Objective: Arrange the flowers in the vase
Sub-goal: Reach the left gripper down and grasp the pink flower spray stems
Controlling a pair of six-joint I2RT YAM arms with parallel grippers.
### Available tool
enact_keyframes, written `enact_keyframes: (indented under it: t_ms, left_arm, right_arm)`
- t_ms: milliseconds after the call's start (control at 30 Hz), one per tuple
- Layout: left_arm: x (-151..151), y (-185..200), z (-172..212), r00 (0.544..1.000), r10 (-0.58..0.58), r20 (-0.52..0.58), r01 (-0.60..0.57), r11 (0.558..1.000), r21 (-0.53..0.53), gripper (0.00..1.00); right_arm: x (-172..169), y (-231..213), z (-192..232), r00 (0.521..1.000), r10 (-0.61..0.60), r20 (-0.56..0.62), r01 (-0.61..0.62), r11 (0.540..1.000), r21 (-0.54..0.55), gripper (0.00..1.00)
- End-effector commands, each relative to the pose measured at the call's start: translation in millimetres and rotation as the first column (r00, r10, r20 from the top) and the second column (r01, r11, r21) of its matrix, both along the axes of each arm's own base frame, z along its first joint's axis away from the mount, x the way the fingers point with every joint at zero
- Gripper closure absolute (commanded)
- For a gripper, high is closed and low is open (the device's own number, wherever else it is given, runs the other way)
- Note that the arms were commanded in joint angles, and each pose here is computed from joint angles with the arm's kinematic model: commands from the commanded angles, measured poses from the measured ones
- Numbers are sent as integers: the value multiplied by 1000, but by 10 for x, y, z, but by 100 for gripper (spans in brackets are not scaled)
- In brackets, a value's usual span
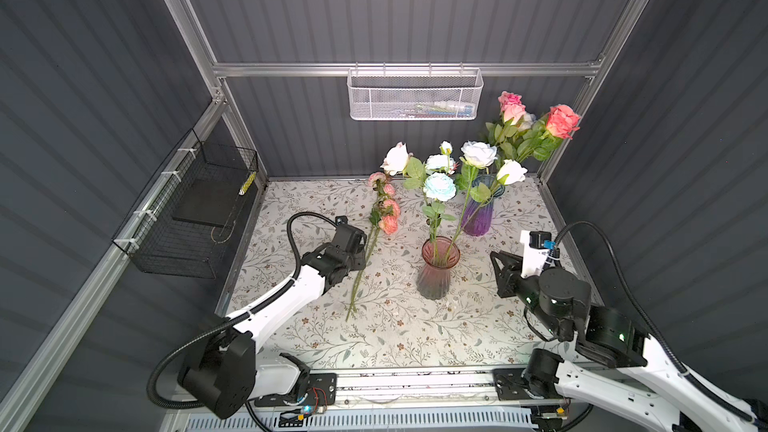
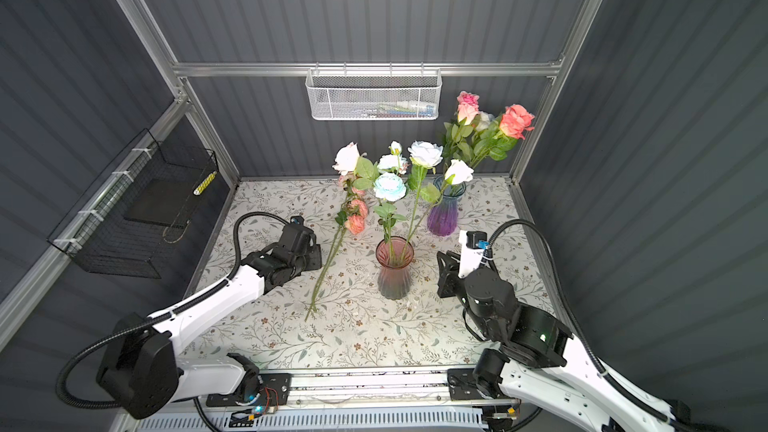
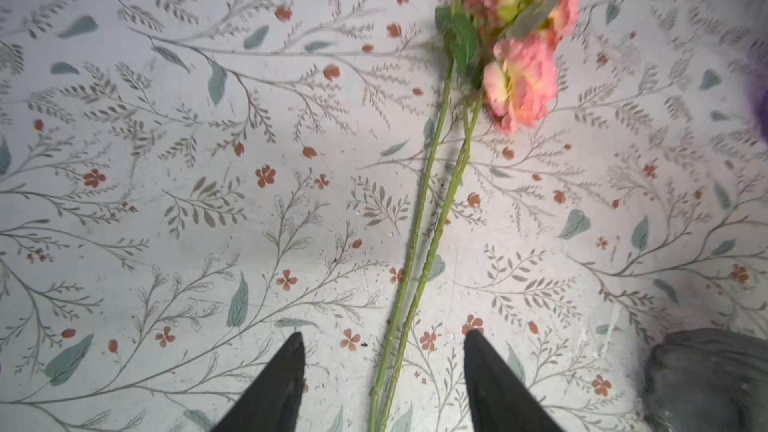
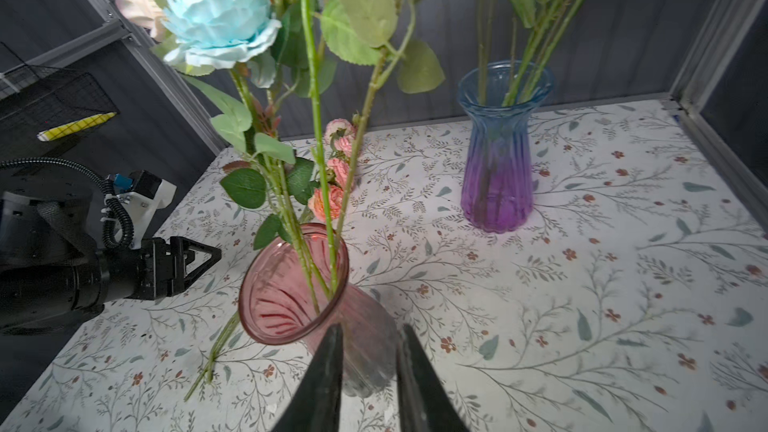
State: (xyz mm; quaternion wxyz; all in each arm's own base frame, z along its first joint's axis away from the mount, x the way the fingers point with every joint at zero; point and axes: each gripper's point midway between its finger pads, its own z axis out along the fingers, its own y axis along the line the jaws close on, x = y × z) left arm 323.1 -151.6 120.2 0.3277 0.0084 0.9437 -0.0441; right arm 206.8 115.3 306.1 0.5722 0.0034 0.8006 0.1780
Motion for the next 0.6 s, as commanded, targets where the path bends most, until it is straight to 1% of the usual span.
enact_keyframes:
  t_ms: [0, 33, 67, 133, 200, 300, 367, 467, 567]
  left_arm:
    - [-58, -130, -160, 991, -77, -109, 78, 997, 13, 35]
    - [-33, -162, -215, 989, -79, -124, 81, 997, 12, 34]
    - [-13, -203, -255, 987, -88, -135, 89, 996, 5, 34]
    - [60, -269, -370, 983, -90, -160, 93, 996, 7, 35]
    - [162, -305, -442, 983, -88, -162, 93, 995, 27, 36]
    - [336, -351, -480, 983, -90, -162, 103, 992, 73, 43]
    - [464, -406, -472, 983, -104, -148, 118, 989, 91, 50]
    - [605, -467, -565, 976, -132, -175, 158, 977, 142, 61]
    - [679, -467, -713, 966, -131, -223, 176, 965, 196, 65]
  right_arm:
    - [19, -227, -158, 994, -103, -19, 103, 995, -19, 72]
    - [30, -277, -212, 991, -132, -22, 132, 991, -14, 68]
    - [39, -331, -266, 987, -160, -25, 160, 987, -9, 66]
    - [51, -414, -363, 980, -199, -25, 200, 980, 16, 66]
    - [58, -452, -428, 977, -213, -25, 214, 976, 47, 66]
    - [70, -464, -516, 976, -212, -43, 215, 974, 70, 66]
    - [80, -455, -567, 977, -206, -59, 210, 975, 68, 66]
    - [93, -455, -632, 976, -207, -72, 211, 976, 60, 66]
    - [102, -450, -667, 976, -205, -75, 209, 976, 64, 66]
